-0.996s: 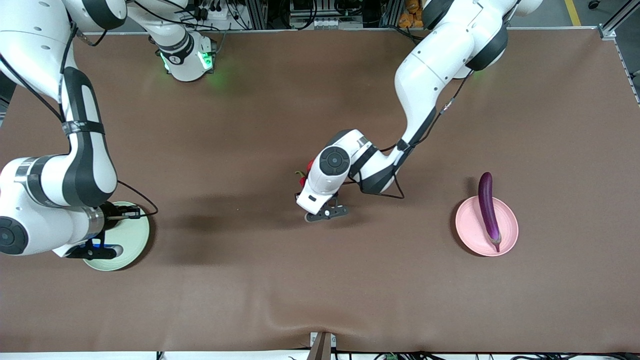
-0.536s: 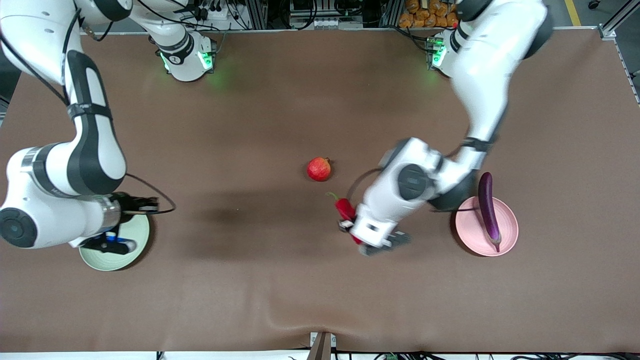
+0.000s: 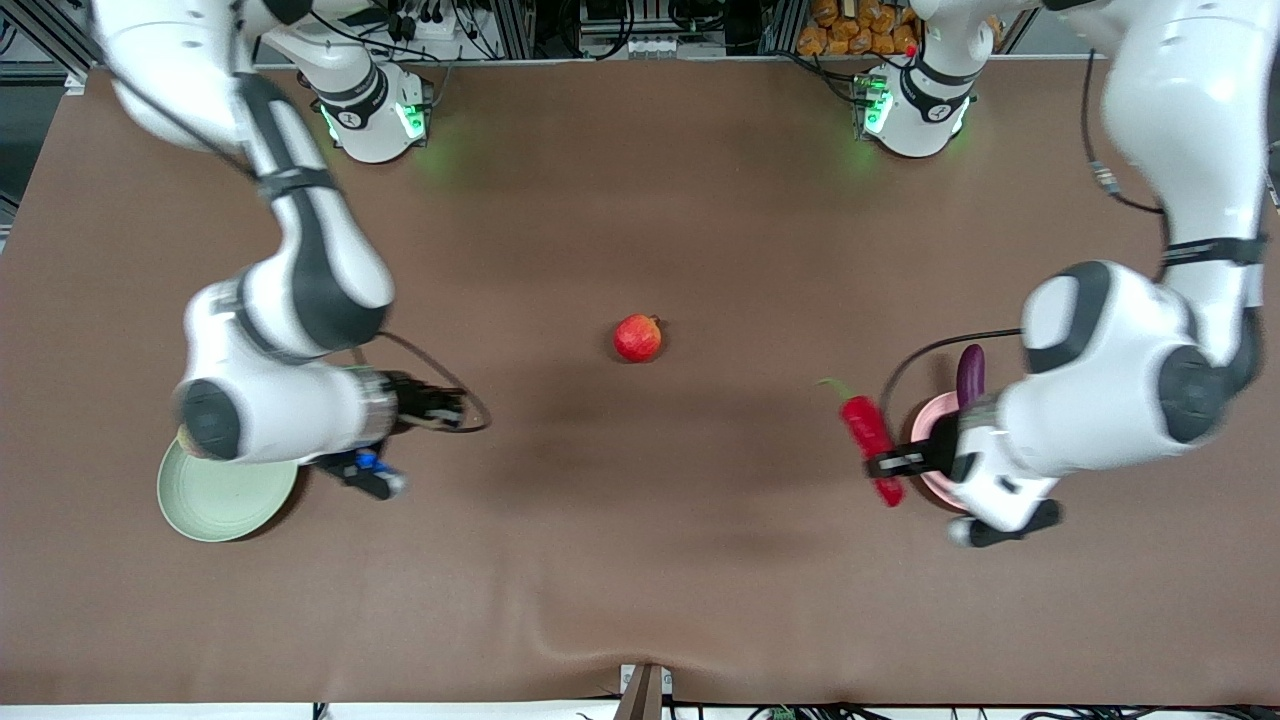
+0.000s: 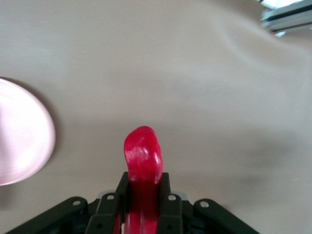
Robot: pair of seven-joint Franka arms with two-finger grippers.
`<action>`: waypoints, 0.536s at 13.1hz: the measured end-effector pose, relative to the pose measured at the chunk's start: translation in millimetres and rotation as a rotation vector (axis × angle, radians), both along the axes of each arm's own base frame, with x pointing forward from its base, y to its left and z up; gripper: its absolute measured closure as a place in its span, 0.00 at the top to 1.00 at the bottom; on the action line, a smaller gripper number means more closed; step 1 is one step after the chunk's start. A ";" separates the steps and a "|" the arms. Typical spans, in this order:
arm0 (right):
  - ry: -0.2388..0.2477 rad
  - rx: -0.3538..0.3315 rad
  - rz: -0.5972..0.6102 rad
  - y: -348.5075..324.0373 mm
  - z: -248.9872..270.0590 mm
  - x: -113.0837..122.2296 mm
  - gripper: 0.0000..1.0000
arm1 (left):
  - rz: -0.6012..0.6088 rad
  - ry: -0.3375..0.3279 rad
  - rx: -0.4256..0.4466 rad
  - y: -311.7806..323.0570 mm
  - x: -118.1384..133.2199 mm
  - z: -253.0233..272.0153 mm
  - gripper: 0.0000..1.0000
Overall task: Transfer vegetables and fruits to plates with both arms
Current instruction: 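Carry the chili to the pink plate while the right gripper reaches the apple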
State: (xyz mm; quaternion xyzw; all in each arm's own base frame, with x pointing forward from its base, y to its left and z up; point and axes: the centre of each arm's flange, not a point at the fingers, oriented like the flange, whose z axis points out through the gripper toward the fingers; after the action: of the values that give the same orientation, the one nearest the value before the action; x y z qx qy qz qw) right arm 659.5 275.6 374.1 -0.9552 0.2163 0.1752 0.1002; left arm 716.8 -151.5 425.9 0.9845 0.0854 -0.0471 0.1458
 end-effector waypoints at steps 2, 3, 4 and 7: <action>0.000 -0.026 -0.044 55.5 -9.3 -19.8 0.01 | -0.048 0.026 0.060 36.3 -1.7 -24.7 0.26; 0.001 -0.037 -0.055 81.3 -15.4 -31.0 0.08 | -0.072 0.034 0.113 45.0 -4.3 -38.8 0.26; -0.009 -0.041 -0.050 108.3 -22.8 -43.7 0.19 | -0.093 0.043 0.161 47.2 -7.6 -51.2 0.26; -0.039 -0.051 -0.036 156.2 -58.0 -75.9 0.52 | -0.127 0.062 0.253 61.0 -16.6 -89.2 0.26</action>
State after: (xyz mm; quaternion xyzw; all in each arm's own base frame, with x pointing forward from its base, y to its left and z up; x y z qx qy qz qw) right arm 583.6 431.7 316.1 -0.9567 0.2356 0.1490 0.0834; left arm 700.2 -90.5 336.7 0.9965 0.0325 -0.0755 0.0147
